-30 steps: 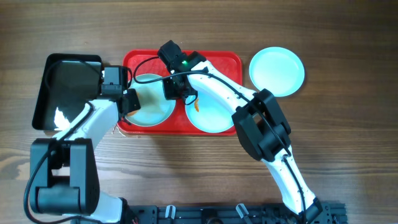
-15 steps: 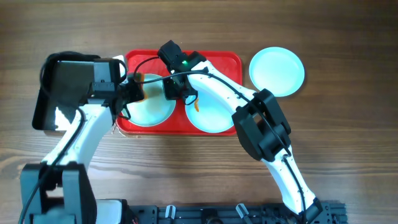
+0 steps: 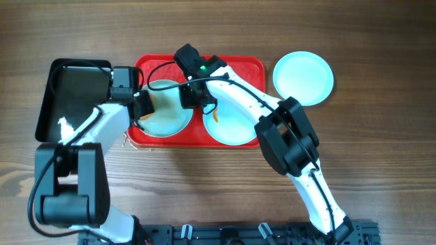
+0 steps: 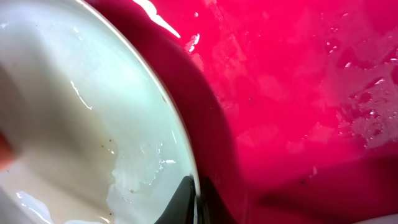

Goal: Clean dirty plates on tray and stack at the side
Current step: 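Move the sponge onto the left plate and scrub it, then lift the right plate with the right gripper and stack it on the side plate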

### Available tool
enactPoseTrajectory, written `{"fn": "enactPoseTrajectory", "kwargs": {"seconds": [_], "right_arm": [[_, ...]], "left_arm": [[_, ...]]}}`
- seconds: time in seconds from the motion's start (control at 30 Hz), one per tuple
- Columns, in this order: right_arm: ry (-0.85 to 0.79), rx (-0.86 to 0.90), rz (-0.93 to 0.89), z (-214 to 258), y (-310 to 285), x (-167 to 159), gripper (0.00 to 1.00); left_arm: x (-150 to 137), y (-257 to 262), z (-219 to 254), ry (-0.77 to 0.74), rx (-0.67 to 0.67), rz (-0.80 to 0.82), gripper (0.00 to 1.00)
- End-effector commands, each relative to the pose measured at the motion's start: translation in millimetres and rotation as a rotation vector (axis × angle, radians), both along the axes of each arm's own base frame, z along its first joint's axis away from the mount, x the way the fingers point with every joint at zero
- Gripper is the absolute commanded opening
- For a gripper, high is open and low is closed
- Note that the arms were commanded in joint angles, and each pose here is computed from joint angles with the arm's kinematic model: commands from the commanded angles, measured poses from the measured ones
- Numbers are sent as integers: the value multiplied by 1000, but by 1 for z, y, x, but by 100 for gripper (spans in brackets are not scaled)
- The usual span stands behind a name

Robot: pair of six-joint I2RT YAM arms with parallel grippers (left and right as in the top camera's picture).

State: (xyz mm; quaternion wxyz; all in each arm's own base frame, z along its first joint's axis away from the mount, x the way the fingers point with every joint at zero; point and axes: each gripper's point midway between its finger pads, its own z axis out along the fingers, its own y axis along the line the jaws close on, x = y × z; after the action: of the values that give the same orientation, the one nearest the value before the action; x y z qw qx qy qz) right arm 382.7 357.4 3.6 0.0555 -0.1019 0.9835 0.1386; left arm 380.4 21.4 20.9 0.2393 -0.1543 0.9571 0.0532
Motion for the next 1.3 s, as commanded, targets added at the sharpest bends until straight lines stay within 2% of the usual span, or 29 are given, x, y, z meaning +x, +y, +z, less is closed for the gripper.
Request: {"fn": "enactPoseTrajectory", "kwargs": {"seconds": [0.0,0.1,0.2,0.33,0.4,0.47,0.53,0.63,0.73,0.93,1.07,1.27], "right_arm": [[33,-143,-14,-42,-31,-5,4],[29,-145,-14,-42,-31,-4,4],[4,-134,12,-35,-27,1,4],[-65,-118,38,-9,-23,20,4],[-151,-122,60,23,-28,38,4],[-254,-190,55,55,-42,56,4],[-383,-271,89,92,-56,72,4],[-588,-482,126,145,-86,91,4],[-727,-699,136,190,-110,98,5],[-861,-946,118,232,-120,97,4],[-917,-980,160,243,-100,91,4],[-1045,-1136,83,285,-90,84,4]], "left_arm": [[3,48,67,-158,229,129,4],[11,39,105,-285,177,112,4],[15,15,135,-385,55,33,4],[14,-4,152,-437,-46,-30,4],[12,-7,151,-432,-80,-20,4],[10,-13,146,-409,-107,-39,4],[9,-32,142,-392,-196,-108,4],[7,-51,139,-375,-283,-173,4],[5,-53,131,-345,-292,-174,4],[2,-53,117,-292,-295,-167,4],[1,-54,117,-290,-300,-171,4],[-2,-64,116,-276,-342,-211,4]]}}
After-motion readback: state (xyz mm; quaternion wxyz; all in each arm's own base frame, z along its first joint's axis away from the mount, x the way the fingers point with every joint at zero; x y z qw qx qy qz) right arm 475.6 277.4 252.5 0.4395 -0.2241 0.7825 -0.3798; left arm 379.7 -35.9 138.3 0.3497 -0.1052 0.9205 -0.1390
